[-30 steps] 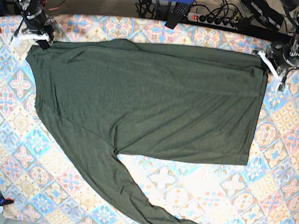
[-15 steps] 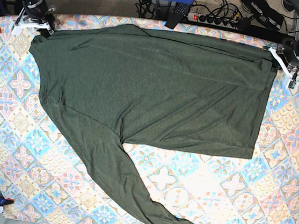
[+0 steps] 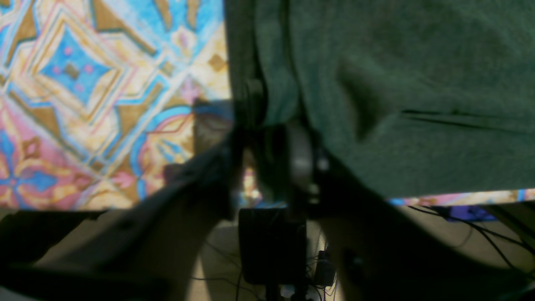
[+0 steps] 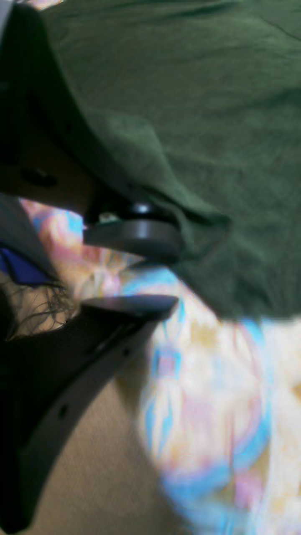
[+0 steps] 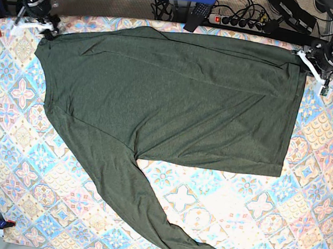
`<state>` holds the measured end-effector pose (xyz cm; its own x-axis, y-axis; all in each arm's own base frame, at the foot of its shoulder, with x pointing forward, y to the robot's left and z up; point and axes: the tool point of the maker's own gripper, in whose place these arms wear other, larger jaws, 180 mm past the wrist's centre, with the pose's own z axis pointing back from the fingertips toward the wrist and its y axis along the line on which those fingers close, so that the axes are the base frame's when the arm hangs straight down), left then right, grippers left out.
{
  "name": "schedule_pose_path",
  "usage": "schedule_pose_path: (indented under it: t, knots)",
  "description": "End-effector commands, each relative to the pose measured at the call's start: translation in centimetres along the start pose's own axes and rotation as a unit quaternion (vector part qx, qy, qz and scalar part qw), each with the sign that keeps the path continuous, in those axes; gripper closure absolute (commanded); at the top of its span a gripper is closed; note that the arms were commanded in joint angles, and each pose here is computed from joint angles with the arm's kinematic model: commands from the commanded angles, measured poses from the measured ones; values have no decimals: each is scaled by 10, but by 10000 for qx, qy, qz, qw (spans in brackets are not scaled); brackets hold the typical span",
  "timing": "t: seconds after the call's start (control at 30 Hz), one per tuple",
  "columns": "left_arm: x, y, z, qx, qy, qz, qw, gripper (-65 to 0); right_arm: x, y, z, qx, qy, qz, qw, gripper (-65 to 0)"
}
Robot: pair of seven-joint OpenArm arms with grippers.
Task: Fold the T-shirt properly
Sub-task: 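Drag the shirt further toward the robot with both grippers, then release and move both grippers down the shirt sides to grasp them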
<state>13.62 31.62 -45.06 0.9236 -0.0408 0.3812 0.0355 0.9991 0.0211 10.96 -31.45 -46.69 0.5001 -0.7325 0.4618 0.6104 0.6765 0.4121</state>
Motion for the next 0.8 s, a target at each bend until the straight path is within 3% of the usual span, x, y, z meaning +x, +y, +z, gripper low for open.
schedule_pose_path:
  t: [0.0,0.23,0.4,0.57,0.77]
  knots:
    - [9,7,4,64,-122,-54,9999,-241,23,-4,9,-37,-306,131,9994,-184]
    - [20,12,8,126,-295,12,9995,-339,55,8,24,10,-770,375,9963,-185]
    - [48,14,22,224,-904,412,9948,-343,62,15,27,62,-859,477,9951,-185]
    - [68,12,28,222,-1184,458,9917,-343,63,21,24,133,-864,487,9950,-185]
    - [114,15,29,221,-1546,500,9865,-343,82,62,4,581,-850,450,9937,-186]
